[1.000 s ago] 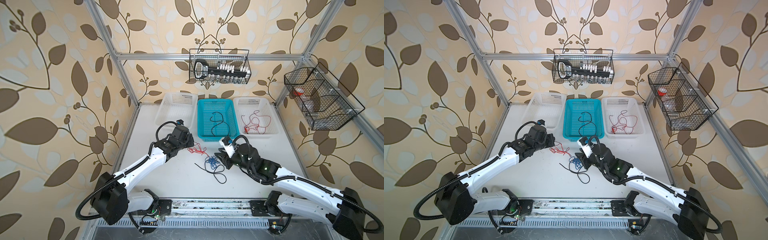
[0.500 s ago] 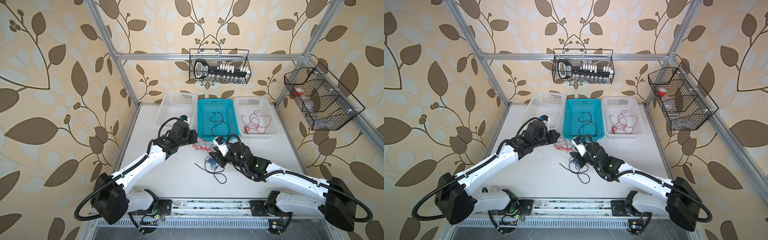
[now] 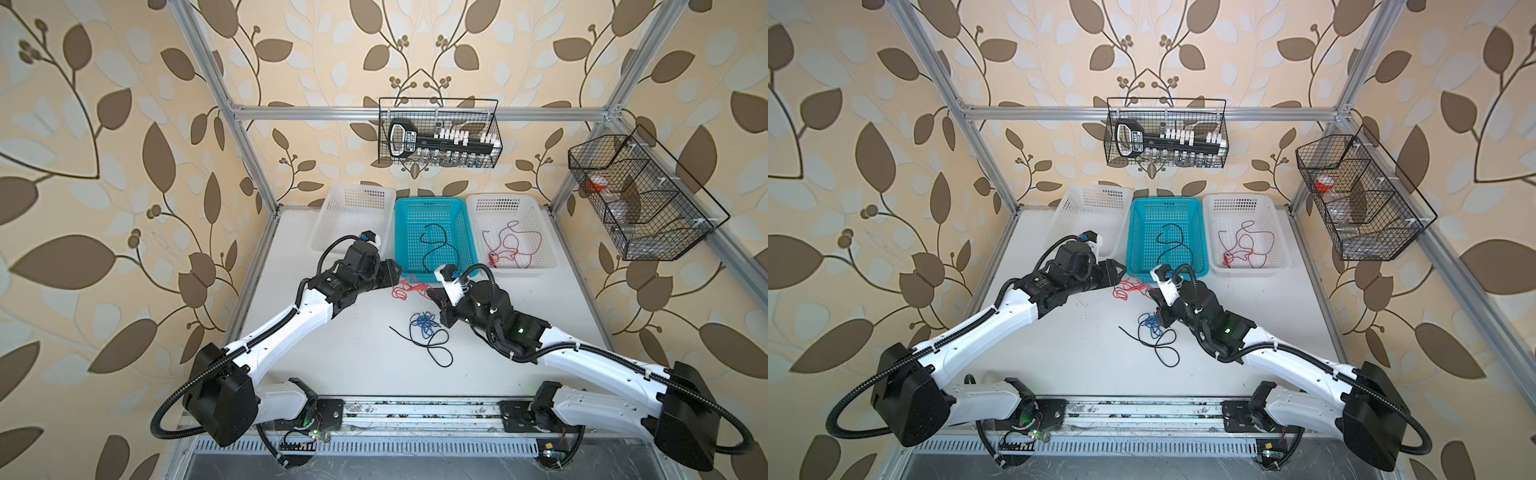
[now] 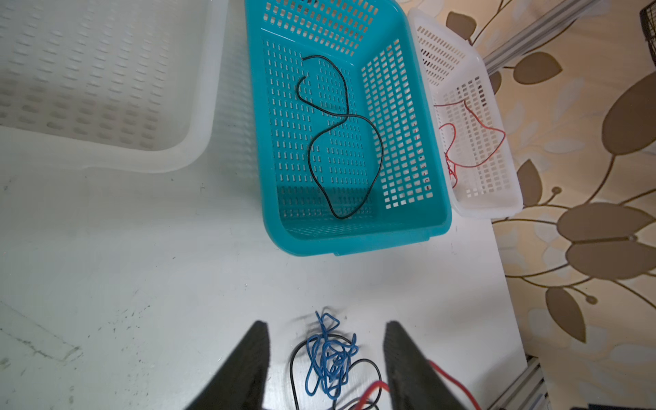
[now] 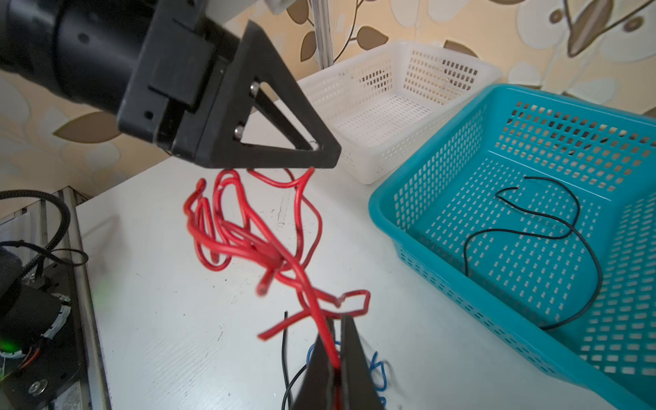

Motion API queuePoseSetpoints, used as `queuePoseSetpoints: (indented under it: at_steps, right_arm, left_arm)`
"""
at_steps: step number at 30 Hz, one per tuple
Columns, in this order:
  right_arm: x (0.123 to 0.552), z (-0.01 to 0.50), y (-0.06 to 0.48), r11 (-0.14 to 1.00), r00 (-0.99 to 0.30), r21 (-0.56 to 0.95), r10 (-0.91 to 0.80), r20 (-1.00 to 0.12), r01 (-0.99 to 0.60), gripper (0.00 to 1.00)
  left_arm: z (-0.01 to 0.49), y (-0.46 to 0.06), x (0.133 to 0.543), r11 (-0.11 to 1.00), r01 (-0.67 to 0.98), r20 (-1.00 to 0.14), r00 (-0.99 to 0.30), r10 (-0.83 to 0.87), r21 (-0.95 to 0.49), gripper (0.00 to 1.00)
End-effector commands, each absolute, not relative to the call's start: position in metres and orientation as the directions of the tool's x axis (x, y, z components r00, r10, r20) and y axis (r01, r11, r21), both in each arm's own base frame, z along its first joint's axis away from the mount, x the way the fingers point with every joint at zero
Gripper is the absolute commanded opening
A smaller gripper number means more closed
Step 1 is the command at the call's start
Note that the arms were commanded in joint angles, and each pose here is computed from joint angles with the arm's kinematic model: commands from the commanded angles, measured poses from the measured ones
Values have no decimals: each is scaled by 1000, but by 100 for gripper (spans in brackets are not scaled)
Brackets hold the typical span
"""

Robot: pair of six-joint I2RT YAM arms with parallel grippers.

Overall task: Untangle and sort cables by color
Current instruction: Place the cable in the container.

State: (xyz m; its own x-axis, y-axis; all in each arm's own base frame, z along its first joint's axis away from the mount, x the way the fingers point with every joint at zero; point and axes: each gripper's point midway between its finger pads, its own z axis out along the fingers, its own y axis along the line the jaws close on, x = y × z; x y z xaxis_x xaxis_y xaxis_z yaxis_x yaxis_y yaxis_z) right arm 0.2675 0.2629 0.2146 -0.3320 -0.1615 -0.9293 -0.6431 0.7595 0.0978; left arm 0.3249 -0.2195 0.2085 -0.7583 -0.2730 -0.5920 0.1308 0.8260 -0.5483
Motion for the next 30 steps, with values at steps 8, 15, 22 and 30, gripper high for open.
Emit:
queuePoseSetpoints:
  at_steps: [8,15,22,30]
  right_arm:
    - [305,238,161,912,-338,141,4,-941,-384,0]
    - [334,247,95,969,-345,176,108,-932,-173,0]
    - [361,241,24,971,-334,210,236,-913,112,0]
    - [391,185,-20,939,-446,212,317,-837,270,5]
  left_arm:
    - [235,-194,323,868,110,-674,-680,-290,-485,99]
    - [228,-196,322,867,110,-661,-695,-283,-487,99]
    - [213,-201,314,861,132,-635,-730,-252,-492,99]
    - [189,-192,303,878,98,-605,-760,-238,-469,99]
